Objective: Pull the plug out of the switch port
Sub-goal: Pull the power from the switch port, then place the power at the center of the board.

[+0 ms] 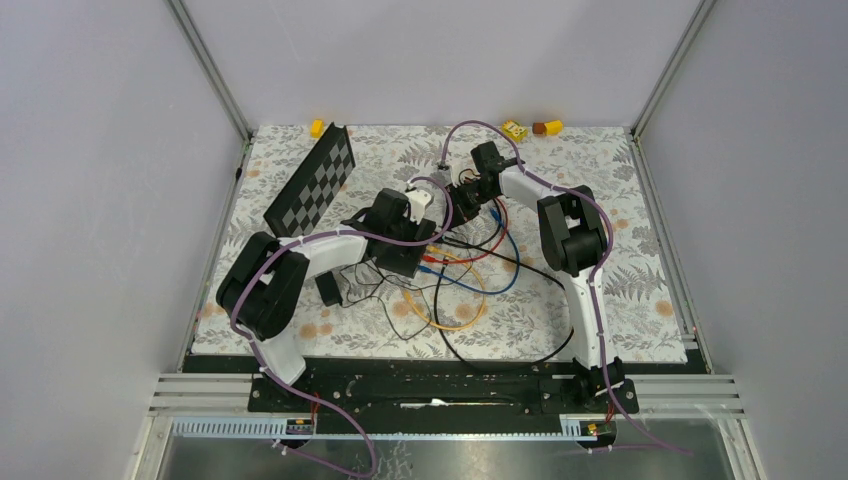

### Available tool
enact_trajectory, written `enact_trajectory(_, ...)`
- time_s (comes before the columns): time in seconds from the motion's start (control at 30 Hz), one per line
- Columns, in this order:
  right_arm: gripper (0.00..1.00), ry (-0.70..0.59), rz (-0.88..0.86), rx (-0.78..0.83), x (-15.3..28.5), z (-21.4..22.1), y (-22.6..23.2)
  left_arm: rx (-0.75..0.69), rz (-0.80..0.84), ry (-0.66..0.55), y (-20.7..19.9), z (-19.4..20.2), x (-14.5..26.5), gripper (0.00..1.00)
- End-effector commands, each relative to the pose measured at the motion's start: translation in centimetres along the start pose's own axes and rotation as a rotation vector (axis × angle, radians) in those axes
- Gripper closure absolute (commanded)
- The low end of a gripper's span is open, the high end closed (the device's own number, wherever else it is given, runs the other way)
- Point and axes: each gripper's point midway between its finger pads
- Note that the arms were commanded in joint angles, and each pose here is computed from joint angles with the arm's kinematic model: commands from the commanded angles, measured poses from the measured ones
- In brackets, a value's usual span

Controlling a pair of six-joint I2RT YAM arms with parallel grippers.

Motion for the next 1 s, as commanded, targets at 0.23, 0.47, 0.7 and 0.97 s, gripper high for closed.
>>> enact_trajectory(0.23,1.0,-0.112,0.107,0.056,5.7,-4.6,0.5,0.03,0.036,-0.03,0.4,-1.2,1.4,0.08)
enact_trajectory(0.47,0.98,-0.178,0.153,0.079,9.9,-5.5,1.8,-0.015,0.088,-0.122,-0.3,-3.7,3.5,0.06)
enact_trajectory(0.7,0.96,-0.192,0.188,0.107,11.9,-4.8,3.5,-0.119,0.196,-0.198,-2.0,-4.8,5.7,0.05)
enact_trajectory(0.97,0.91,-0.265,0.05,-0.039,11.8,-3.2,8.2,-0.281,0.322,-0.232,-4.1,-3.1,8.9,0.04)
Point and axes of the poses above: each gripper's point midway between its finger pads, its own x axis back along the fingers, its own y axis along the line the jaws close on, z = x × y, and after that the axes turned 4 degrees about x, right-handed
